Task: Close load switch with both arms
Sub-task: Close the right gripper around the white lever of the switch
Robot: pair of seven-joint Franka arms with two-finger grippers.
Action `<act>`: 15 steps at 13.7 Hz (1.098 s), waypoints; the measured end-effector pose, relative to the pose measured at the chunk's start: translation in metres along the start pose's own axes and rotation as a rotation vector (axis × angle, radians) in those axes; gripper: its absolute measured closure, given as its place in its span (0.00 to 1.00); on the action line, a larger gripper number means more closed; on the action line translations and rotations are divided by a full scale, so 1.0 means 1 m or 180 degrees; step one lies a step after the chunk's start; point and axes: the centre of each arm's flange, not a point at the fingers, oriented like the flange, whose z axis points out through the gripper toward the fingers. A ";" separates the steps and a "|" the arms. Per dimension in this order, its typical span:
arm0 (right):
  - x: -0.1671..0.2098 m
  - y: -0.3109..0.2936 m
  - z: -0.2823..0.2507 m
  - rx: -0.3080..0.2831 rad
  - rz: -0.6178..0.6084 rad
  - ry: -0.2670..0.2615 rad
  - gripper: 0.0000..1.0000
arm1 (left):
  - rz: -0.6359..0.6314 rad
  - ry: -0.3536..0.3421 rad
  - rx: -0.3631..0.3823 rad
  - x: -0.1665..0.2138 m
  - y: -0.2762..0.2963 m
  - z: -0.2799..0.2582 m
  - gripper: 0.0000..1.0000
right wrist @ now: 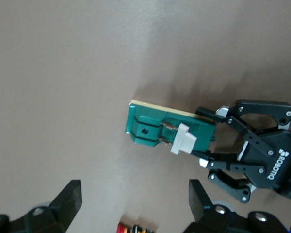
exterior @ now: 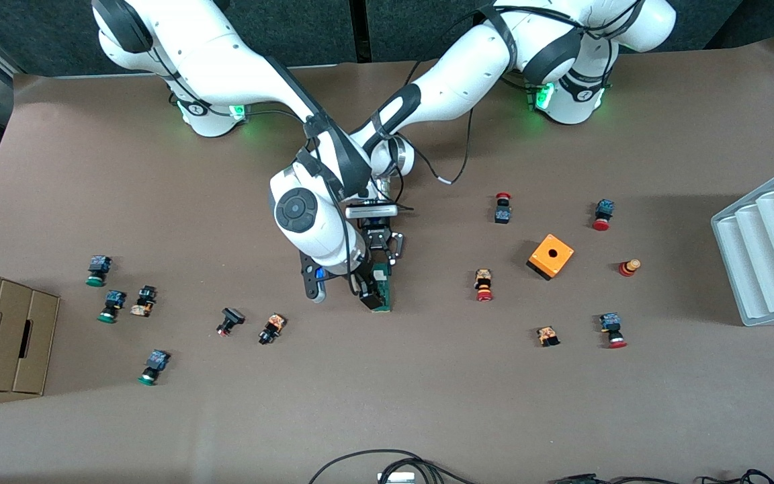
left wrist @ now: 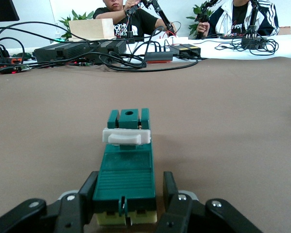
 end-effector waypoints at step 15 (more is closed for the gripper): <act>-0.007 0.033 0.064 -0.0236 -0.0069 0.0131 0.50 | 0.0002 0.0006 0.0001 0.000 0.000 0.000 0.41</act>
